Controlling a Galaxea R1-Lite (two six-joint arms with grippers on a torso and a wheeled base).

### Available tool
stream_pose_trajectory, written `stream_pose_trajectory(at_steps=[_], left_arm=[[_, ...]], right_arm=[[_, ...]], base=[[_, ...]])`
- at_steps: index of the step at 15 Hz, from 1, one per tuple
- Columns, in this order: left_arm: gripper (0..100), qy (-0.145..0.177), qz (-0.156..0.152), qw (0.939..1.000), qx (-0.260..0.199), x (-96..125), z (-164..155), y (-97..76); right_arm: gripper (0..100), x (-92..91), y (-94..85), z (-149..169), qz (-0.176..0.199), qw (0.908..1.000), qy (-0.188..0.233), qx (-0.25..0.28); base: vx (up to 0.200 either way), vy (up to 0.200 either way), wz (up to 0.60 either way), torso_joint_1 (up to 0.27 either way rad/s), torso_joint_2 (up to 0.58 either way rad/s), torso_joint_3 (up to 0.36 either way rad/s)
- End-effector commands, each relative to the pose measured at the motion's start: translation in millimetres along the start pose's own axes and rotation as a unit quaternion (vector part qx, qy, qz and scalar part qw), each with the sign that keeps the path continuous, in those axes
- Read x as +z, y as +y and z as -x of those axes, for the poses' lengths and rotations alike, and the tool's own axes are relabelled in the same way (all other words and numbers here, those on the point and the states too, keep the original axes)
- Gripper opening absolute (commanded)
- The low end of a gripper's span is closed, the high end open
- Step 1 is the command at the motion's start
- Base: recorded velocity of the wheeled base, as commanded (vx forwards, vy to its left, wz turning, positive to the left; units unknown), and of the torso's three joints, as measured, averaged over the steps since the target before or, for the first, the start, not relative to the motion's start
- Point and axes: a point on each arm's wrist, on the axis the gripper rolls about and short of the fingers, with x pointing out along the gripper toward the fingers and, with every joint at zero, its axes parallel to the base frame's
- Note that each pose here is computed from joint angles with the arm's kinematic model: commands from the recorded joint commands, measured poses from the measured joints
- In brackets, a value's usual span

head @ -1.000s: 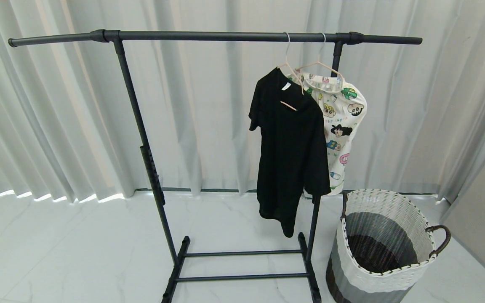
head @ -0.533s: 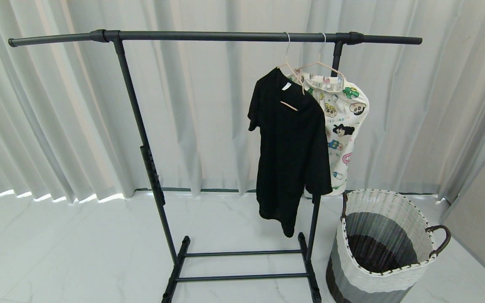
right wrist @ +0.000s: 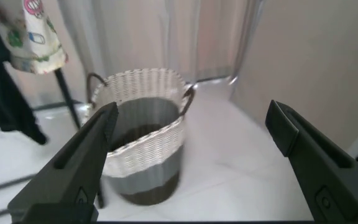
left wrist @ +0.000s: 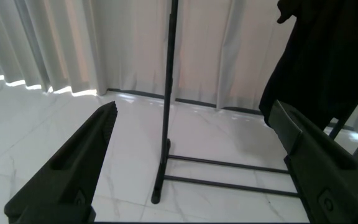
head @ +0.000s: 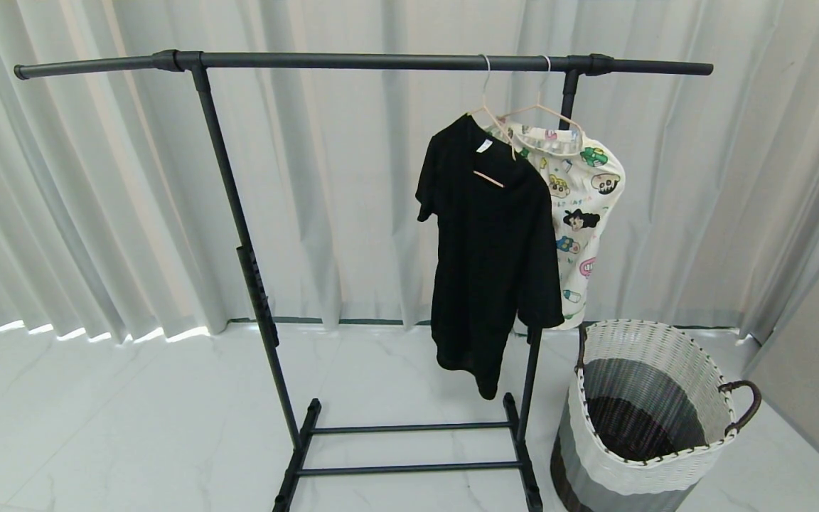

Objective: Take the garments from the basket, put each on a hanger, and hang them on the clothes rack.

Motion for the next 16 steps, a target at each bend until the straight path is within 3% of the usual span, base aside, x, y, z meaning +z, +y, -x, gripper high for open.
stream_pose_trajectory(at_steps=[1,3,4,16], left_arm=[[100,0.000,0.000,1.0000,0.000,0.1,-0.1,0.0],[100,0.000,0.000,1.0000,0.000,0.1,-0.1,0.0],[100,0.000,0.000,1.0000,0.000,0.1,-0.1,0.0],[100,0.000,0.000,1.0000,0.001,0.1,-0.1,0.0]], right_arm=[[100,-0.6,-0.1,0.3,-0.041,0.9992,0.000,0.000],[100,-0.1,-0.4,0.3,-0.128,0.9917,-0.003,-0.006],[100,0.1,-1.0,0.4,-0.140,0.9900,-0.007,-0.020],[100,0.1,-1.5,0.4,-0.145,0.9889,-0.009,-0.031]], base=[[0.000,0.000,0.00,0.000,0.00,0.000],[0.000,0.000,0.00,0.000,0.00,0.000],[0.000,0.000,0.00,0.000,0.00,0.000],[0.000,0.000,0.00,0.000,0.00,0.000]])
